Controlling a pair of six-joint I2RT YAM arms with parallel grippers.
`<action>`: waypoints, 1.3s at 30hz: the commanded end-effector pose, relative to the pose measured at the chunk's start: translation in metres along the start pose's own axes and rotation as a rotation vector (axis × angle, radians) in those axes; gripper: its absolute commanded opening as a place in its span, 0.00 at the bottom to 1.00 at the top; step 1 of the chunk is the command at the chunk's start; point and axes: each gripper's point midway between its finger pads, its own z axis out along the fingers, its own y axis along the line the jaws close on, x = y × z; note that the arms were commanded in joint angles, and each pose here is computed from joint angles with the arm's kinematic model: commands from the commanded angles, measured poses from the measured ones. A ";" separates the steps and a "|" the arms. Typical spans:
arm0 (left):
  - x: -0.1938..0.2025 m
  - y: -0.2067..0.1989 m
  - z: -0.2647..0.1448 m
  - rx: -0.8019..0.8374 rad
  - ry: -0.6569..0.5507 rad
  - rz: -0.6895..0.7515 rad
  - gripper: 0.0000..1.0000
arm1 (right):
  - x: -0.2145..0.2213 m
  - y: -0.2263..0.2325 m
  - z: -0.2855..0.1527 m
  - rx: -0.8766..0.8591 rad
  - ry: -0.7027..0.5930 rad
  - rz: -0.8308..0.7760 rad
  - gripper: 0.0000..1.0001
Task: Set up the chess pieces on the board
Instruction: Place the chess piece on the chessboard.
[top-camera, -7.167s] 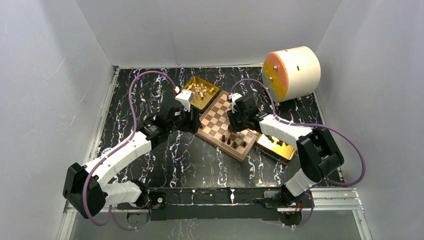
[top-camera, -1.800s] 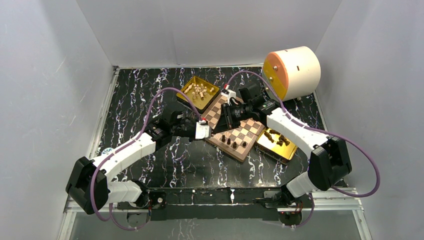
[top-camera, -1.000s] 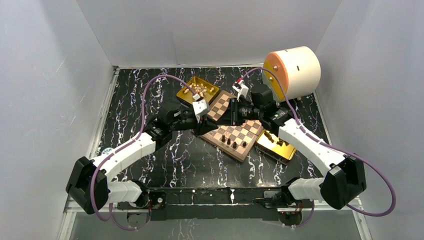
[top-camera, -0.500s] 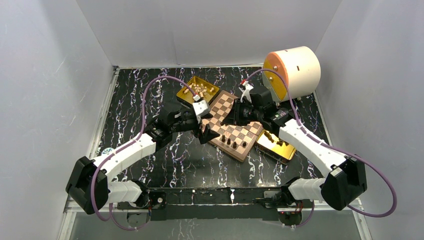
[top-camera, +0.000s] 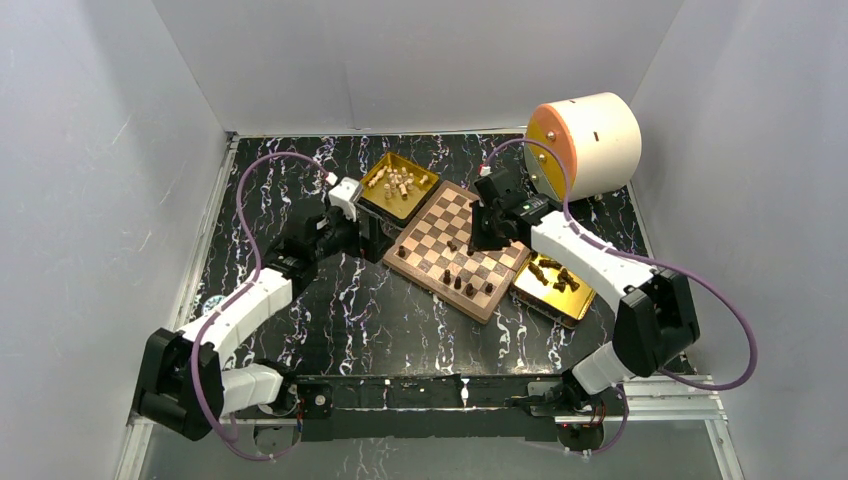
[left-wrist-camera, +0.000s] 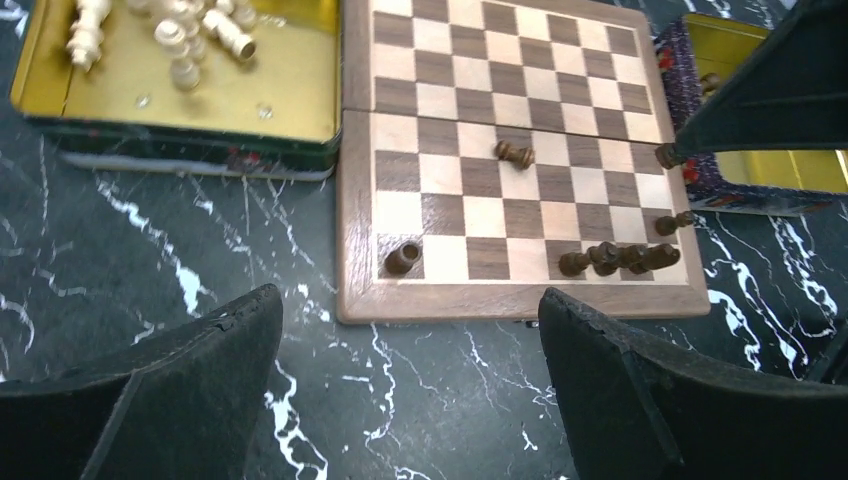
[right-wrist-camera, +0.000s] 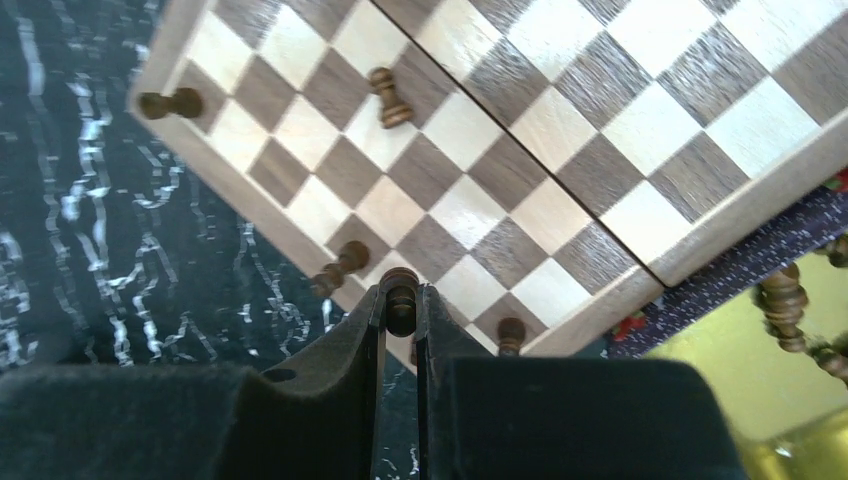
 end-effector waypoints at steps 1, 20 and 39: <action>-0.006 0.018 -0.015 -0.155 -0.036 -0.035 0.95 | -0.004 -0.016 0.002 0.123 0.002 -0.021 0.08; 0.009 0.064 -0.071 -0.575 0.054 -0.037 0.95 | 0.045 -0.032 0.034 0.205 0.151 0.011 0.09; 0.008 0.052 -0.070 -0.541 0.064 0.024 0.95 | 0.065 -0.043 0.043 0.277 0.221 0.022 0.12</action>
